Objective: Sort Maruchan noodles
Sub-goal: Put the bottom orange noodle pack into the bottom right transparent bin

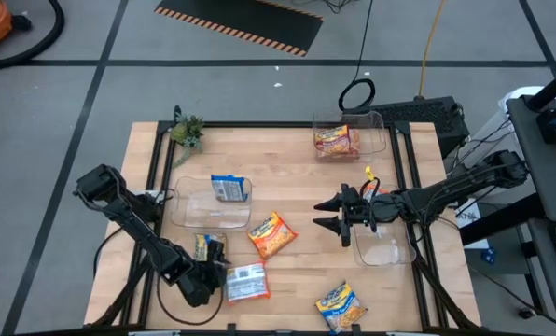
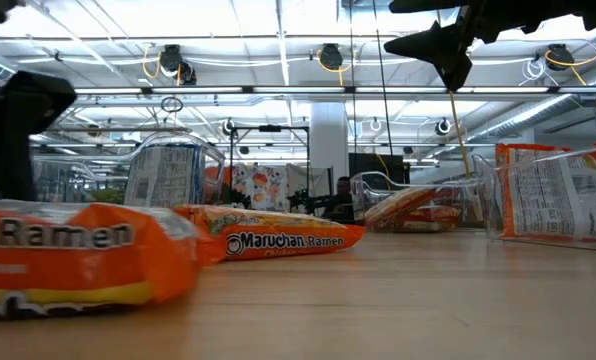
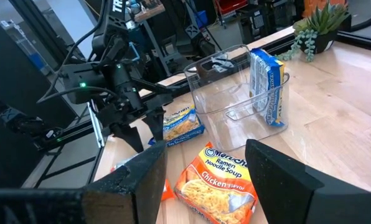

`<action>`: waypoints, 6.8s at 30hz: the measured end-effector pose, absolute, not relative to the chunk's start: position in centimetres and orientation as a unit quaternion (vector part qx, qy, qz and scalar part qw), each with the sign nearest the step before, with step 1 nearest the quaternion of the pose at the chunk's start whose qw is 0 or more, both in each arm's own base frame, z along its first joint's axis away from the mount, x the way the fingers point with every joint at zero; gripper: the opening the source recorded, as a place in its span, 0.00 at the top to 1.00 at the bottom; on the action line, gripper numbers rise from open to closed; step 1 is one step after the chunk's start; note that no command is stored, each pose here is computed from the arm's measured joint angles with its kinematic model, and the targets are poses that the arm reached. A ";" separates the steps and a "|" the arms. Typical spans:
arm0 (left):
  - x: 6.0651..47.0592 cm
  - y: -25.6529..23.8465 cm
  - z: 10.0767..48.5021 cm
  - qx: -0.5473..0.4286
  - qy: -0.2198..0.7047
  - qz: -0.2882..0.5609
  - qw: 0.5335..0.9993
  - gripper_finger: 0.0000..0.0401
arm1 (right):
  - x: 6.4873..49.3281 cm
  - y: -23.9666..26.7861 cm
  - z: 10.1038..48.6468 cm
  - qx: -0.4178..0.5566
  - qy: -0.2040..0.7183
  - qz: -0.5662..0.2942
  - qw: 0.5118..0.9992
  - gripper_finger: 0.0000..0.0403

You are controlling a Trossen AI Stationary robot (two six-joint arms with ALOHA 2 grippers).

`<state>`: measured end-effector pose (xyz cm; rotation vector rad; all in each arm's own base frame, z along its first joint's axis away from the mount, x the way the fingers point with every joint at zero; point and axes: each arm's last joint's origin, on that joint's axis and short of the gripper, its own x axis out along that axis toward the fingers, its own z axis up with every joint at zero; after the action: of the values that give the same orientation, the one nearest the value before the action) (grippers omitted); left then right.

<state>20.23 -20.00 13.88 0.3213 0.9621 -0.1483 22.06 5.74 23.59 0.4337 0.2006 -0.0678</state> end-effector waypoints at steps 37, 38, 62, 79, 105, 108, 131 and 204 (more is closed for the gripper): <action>23.6 -19.0 12.2 0.164 0.449 -0.114 0.871 0.94 | 22.1 5.7 23.7 0.218 0.094 -0.035 0.971 0.48; 23.7 -18.9 12.2 0.163 0.449 -0.112 0.872 0.97 | 22.1 5.7 23.7 0.217 0.095 -0.035 0.971 0.48; 27.7 -15.6 25.6 0.363 0.272 -0.007 0.891 0.99 | 25.1 7.3 25.1 0.232 0.079 -0.009 0.970 0.48; 29.6 -10.9 27.1 0.400 0.270 0.125 0.867 0.99 | 25.0 9.0 27.7 0.142 0.141 -0.118 0.973 0.45; 29.7 -10.3 27.0 0.393 0.280 0.146 0.864 0.99 | 28.1 9.4 24.7 0.143 0.168 -0.068 0.973 0.34; 29.8 -9.7 26.8 0.384 0.287 0.150 0.864 0.99 | 28.7 9.2 24.8 0.151 0.149 -0.047 0.976 0.34; 29.8 -9.5 26.8 0.358 0.288 0.158 0.874 0.99 | 29.8 8.9 24.0 0.182 0.130 -0.078 0.971 0.34; 26.6 -14.7 30.6 0.237 0.148 0.125 0.952 0.52 | 30.4 7.9 26.2 0.022 0.226 -0.076 0.971 0.73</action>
<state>26.59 -14.65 30.64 0.4807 0.3005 0.2537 30.40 7.89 26.19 0.0442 0.4556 -0.1530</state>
